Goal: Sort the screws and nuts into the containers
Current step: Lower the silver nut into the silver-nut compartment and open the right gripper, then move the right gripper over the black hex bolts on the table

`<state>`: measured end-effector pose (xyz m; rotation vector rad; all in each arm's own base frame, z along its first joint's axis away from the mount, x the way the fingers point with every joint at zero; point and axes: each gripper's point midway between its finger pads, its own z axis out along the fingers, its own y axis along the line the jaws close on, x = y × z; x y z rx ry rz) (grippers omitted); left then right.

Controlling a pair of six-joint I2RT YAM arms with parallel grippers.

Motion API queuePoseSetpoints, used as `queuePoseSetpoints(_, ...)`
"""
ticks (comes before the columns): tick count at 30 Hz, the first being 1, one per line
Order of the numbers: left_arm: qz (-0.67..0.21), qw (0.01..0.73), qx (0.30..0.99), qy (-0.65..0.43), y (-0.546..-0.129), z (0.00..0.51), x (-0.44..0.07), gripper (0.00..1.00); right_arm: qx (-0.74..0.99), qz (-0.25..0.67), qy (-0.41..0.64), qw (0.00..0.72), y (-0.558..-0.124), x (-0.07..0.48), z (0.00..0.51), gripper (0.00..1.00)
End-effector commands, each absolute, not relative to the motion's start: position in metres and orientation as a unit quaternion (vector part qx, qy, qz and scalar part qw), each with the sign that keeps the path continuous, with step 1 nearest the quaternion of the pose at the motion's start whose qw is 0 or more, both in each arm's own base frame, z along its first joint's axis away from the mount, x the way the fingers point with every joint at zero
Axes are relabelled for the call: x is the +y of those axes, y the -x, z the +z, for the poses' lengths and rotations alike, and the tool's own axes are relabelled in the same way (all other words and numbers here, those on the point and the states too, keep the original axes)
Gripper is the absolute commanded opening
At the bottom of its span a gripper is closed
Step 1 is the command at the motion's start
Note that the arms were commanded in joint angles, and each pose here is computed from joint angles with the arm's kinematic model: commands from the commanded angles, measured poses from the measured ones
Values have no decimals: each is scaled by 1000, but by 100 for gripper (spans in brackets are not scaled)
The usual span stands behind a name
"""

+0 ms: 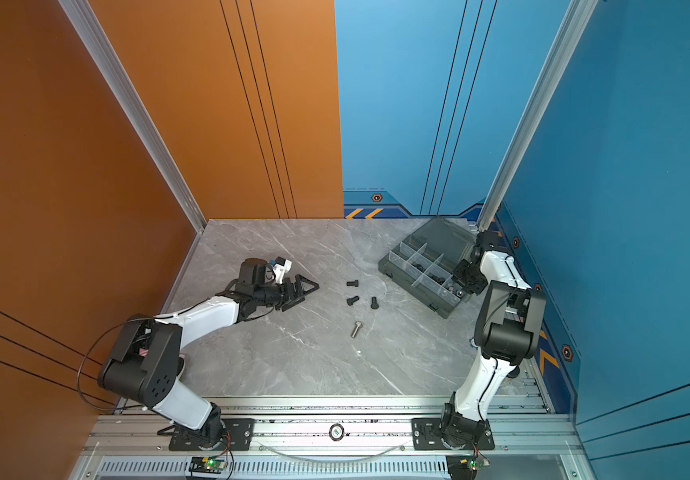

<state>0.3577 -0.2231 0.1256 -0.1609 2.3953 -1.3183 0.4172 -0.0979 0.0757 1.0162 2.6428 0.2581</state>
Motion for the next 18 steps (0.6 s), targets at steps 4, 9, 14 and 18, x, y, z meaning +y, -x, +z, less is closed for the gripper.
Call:
queuePoseSetpoints(4,-470,209,856,52,-363,131,-223,98,924,125,-310,188,-420,-76,127,36)
queuePoseSetpoints(9,-470,208,856,53,-363,130,-223,98,932,137,-269,201,-410,-43,156,38)
queuePoseSetpoints(14,-467,207,858,56,-363,128,-220,98,946,141,-211,203,-402,4,169,40)
queuePoseSetpoints(18,-467,206,858,57,-363,127,-220,98,957,135,-167,198,-397,42,170,41)
